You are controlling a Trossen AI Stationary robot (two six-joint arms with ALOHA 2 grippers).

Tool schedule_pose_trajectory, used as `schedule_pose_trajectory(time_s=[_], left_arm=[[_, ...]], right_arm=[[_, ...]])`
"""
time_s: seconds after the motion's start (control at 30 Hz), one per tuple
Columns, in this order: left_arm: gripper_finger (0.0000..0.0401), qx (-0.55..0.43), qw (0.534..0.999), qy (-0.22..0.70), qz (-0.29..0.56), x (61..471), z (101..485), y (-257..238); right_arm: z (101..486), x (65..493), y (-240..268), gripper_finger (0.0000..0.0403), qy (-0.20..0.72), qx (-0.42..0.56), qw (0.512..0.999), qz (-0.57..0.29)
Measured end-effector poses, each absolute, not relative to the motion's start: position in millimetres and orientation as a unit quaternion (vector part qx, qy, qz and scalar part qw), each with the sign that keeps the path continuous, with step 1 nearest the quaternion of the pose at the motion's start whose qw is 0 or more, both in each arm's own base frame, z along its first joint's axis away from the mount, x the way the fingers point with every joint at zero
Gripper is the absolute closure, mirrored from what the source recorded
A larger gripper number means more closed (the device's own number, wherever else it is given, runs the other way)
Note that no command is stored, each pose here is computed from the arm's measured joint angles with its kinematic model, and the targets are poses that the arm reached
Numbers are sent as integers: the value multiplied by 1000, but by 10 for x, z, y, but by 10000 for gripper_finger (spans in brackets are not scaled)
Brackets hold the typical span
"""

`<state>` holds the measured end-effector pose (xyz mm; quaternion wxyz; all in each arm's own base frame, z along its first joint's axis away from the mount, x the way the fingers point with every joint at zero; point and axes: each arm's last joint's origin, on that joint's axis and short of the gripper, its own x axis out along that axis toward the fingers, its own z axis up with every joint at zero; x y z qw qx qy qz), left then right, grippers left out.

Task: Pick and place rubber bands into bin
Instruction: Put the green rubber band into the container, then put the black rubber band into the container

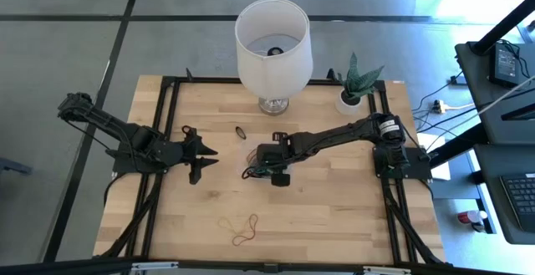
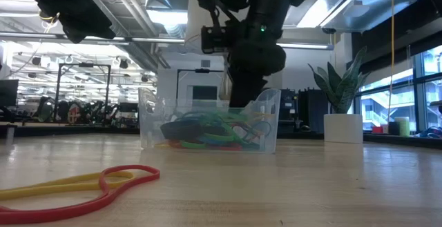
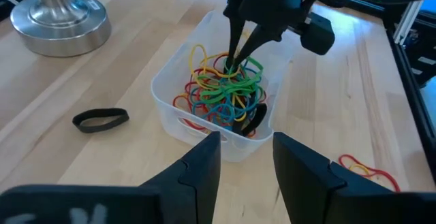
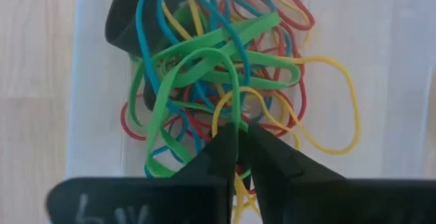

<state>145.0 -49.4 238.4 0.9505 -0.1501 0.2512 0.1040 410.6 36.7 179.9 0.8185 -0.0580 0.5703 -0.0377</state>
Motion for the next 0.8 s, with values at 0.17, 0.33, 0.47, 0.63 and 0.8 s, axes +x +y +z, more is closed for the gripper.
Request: schedule_pose_trajectory(time_s=[0.17,0.33,0.47,0.63,0.8], left_arm=[[272,-154,950,251,105,1450,2383,-494],[272,-167,948,250,107,1450,2383,-495],[272,-168,948,250,108,1450,2383,-495],[272,-164,948,245,125,1459,2380,-479],[272,-179,939,227,186,1497,2367,-397]], right_arm=[[1801,4106,369,328,570,-58,819,-38],[1870,4077,365,284,569,-58,820,-38],[1975,4058,361,250,556,-59,828,-36],[2234,3986,357,219,530,-64,845,-10],[2526,3913,307,224,489,-19,872,12]])
